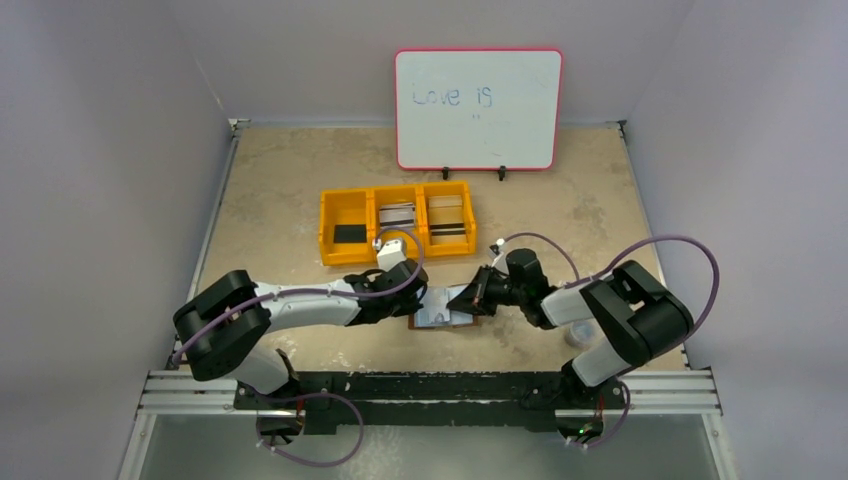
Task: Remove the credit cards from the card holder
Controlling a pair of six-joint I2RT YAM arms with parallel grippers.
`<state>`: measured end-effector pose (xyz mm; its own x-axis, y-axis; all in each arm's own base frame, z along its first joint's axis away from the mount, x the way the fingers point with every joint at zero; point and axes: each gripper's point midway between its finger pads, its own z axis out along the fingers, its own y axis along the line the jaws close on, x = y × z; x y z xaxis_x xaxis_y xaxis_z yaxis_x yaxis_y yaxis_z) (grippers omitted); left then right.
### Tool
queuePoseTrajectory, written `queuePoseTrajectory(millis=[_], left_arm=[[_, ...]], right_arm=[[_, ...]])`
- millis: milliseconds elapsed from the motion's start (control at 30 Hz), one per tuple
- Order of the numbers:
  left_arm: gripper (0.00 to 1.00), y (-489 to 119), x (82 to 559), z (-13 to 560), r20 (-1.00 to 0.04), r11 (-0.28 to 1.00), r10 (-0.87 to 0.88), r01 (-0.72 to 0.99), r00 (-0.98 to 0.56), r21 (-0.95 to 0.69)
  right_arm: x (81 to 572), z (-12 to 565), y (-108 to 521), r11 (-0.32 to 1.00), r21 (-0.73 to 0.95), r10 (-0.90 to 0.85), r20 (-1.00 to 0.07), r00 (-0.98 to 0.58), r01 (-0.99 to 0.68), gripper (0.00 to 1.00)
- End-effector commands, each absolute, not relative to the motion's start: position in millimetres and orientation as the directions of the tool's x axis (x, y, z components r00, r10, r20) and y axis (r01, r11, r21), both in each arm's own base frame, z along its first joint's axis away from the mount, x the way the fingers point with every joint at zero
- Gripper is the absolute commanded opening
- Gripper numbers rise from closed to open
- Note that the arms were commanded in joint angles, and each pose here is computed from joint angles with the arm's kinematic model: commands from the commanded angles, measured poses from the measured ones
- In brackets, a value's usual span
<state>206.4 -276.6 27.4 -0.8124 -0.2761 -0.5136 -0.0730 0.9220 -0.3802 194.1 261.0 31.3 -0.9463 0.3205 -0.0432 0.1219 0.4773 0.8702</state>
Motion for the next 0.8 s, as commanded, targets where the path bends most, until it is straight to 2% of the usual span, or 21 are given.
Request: queuePoseTrajectory(millis=[0,233,433,700,767], left_arm=[[0.0,-265.6,202.4,25.8,-0.523,0.932,-0.274,-0.088,-0.807,-0.353],[0.0,-268.3,203.4,27.8,-0.526,0.929,-0.271,-0.076,-0.806,-0.362],[0.0,-271.6,202.9,28.2,-0.524,0.926,-0.263,-0.061,-0.81,-0.371],[0.0,-275.4,201.1,27.0,-0.513,0.923,-0.257,-0.051,-0.819,-0.382],[0.0,-275.6,201.2,26.9,-0.513,0.923,-0.257,-0.05,-0.819,-0.382]], right_arm=[[195.0,26.5,250.8,0.511,0.853,0.323,-0.078,-0.943,0.105,0.0],[196.8,23.5,255.3,0.503,0.86,0.297,-0.073,-0.952,0.091,0.0],[207.5,29.3,262.2,0.462,0.882,0.323,-0.071,-0.944,0.091,0.16],[214.8,25.1,262.5,0.457,0.882,0.358,-0.064,-0.932,0.115,0.26],[217.4,28.7,266.3,0.436,0.895,0.352,-0.075,-0.933,0.092,0.26]])
